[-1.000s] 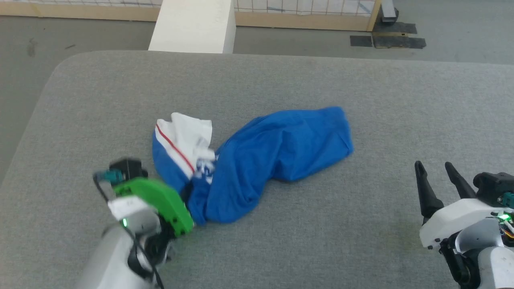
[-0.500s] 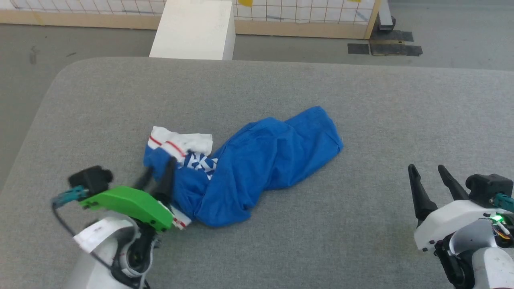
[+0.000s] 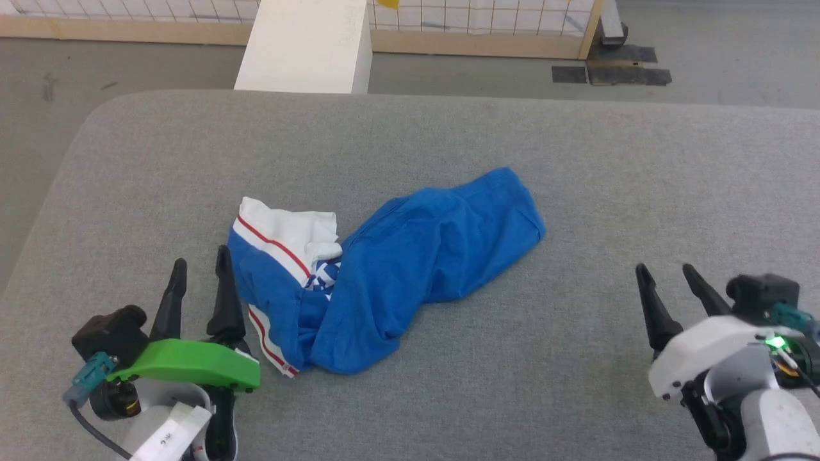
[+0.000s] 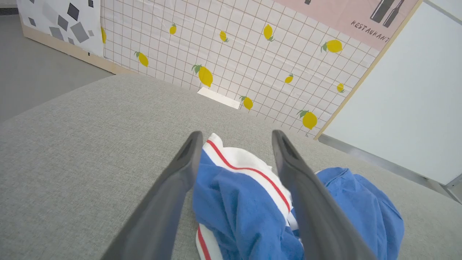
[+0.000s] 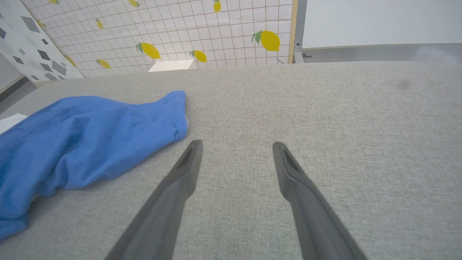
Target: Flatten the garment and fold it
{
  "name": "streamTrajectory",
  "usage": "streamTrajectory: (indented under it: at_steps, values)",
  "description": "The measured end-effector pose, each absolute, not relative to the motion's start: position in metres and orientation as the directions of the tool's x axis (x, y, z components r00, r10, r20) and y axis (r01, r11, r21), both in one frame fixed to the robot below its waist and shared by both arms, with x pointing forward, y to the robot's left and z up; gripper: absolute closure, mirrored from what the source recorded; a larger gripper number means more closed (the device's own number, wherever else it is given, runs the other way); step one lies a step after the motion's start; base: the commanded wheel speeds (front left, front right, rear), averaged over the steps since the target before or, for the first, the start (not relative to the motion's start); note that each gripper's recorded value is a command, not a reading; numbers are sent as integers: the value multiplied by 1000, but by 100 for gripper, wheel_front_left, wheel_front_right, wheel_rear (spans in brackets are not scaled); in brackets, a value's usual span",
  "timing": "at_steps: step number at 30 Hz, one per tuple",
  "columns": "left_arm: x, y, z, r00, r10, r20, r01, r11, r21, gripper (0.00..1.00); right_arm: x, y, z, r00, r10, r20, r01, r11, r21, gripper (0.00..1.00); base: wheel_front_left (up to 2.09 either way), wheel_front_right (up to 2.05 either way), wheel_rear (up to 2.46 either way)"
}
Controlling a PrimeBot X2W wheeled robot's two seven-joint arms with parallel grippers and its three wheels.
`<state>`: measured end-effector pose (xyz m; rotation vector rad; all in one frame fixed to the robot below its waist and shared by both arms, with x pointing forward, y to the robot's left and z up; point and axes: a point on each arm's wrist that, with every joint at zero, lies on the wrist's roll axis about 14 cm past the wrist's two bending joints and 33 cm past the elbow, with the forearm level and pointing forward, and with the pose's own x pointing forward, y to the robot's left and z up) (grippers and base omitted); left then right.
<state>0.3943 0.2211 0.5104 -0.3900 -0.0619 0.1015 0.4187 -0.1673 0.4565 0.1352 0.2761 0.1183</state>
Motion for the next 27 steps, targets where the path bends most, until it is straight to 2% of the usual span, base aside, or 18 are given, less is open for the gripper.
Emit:
streamTrajectory:
  at_steps: [8, 16, 23, 27]
  values:
    - [398, 218, 504, 991, 126, 38, -103, 919, -380, 0, 462, -129, 462, 910, 265, -318, -257, 964, 68, 0, 0, 0, 0]
    - [408, 218, 492, 991, 132, 23, -112, 914, -391, 0, 504, -79, 444, 792, 375, -481, -449, 893, -44, 0, 0, 0, 0]
    - [418, 219, 481, 991, 136, 8, -123, 917, -381, 0, 528, -59, 414, 649, 333, -684, -546, 830, -113, 0, 0, 0, 0]
    - [419, 221, 474, 990, 142, -6, -134, 915, -381, 0, 529, -51, 393, 567, 297, -768, -591, 796, -129, 0, 0, 0, 0]
